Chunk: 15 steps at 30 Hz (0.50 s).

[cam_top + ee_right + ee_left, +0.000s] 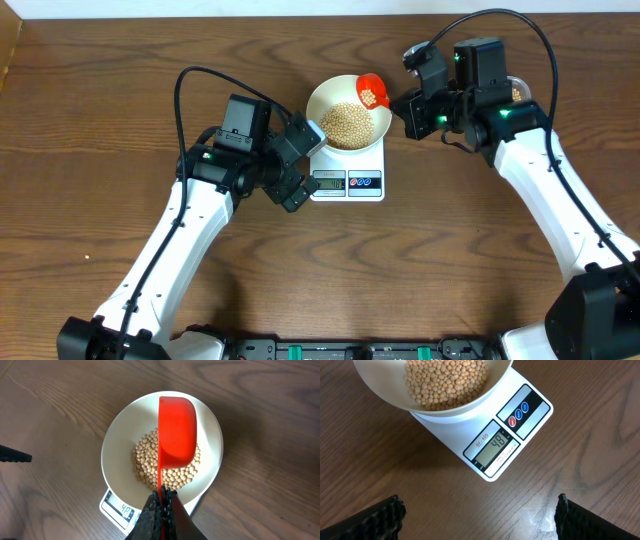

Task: Scoop item into bowl and weigh 50g on scale
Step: 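Tilt the scoop over the bowl to pour chickpeas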

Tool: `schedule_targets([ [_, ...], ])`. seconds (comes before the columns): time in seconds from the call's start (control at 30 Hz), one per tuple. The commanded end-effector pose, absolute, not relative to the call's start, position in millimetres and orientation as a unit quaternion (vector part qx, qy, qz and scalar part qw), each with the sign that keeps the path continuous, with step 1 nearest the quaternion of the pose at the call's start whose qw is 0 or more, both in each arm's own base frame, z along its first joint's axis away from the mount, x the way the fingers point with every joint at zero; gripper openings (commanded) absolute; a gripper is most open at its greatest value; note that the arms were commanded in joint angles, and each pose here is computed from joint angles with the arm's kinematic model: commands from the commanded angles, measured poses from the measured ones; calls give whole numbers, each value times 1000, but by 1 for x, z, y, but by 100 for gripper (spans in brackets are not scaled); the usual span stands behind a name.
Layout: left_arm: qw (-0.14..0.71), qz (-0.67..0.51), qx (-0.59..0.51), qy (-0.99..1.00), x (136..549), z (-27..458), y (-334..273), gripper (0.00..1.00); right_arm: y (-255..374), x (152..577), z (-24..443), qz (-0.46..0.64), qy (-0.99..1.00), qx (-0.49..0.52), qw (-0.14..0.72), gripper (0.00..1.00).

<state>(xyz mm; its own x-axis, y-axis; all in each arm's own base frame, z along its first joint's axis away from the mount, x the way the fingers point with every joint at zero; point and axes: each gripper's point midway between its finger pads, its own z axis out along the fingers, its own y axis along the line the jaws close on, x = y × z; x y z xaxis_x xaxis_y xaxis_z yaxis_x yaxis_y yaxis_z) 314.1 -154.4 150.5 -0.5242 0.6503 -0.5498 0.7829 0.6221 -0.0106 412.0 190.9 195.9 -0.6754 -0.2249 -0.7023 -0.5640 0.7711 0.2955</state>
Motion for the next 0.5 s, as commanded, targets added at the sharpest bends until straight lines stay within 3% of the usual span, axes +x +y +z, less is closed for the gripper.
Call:
schedule_targets([
  [0.0,262,-125,419,860,315,154,-154,98,195,414,212,240,865,-252,360,1],
  [0.47,262,-125,419,860,315,154,-154,98,199,416,215,223,851,-288,377,1],
])
